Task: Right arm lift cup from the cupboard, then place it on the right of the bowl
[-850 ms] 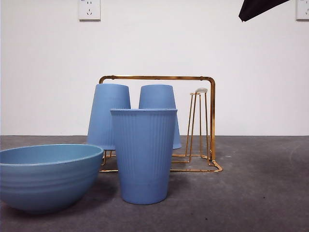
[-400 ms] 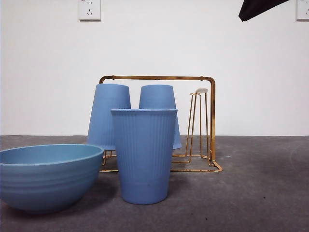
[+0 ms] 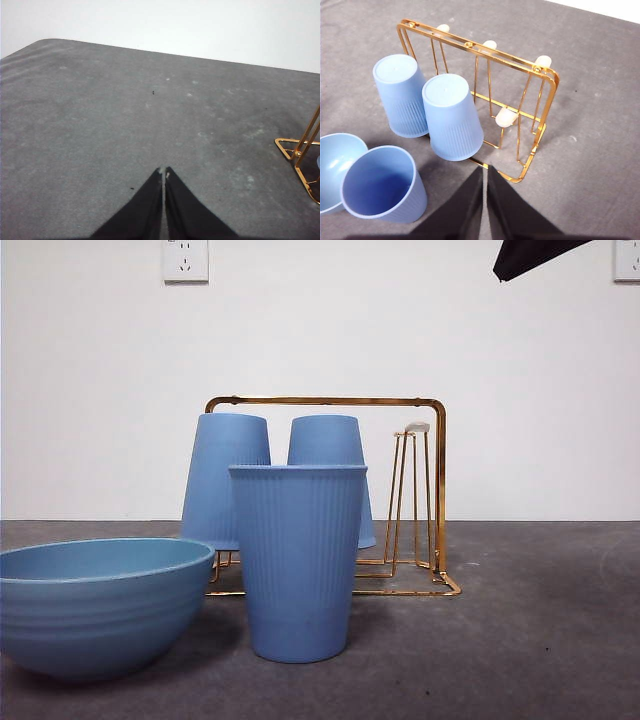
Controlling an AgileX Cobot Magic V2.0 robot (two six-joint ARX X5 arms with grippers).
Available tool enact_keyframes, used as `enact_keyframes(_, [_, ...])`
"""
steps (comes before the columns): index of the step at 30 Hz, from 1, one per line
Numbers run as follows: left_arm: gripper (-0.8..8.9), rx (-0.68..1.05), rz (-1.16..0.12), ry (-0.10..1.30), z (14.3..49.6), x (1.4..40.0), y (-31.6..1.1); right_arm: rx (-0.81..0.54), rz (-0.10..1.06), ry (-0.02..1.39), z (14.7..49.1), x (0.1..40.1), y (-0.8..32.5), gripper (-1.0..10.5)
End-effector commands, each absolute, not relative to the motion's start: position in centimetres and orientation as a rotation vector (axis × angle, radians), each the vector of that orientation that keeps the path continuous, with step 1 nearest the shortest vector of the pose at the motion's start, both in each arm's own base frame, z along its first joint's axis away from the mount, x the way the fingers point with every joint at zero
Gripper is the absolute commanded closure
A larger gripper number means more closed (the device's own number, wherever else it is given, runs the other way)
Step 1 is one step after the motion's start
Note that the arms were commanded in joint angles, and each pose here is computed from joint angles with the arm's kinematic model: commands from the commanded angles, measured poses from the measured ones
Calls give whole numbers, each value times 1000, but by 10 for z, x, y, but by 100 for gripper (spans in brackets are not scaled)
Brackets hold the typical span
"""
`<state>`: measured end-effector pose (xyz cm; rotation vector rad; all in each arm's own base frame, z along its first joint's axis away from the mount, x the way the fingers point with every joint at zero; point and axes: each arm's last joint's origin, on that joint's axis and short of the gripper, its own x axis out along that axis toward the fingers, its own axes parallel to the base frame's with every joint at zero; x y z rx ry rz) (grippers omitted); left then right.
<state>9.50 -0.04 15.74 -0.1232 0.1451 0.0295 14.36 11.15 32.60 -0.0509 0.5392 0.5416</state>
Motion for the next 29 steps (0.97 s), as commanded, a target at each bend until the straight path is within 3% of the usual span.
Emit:
enact_keyframes(1, [806,-136,29,153,152,96,0,-50,548,520,331,144,113,932])
enact_keyframes(7, [806,-137,29,154,152,96,0,-49,548,517,331,144,113,932])
enact_keyframes(9, [806,-137,29,153,152,96,0,-126,558,480,333,142,111,932])
enact_keyframes(14, [806,-137,29,154,152,96,0,-202,411,374,329,136,81,932])
enact_keyframes(23, [806,-136,29,154,152,96,0,-105,51,102,246,106,18,932])
enact_keyframes(29, [806,-137,29,154,152,96,0,-92,-28,82,197,95,7,932])
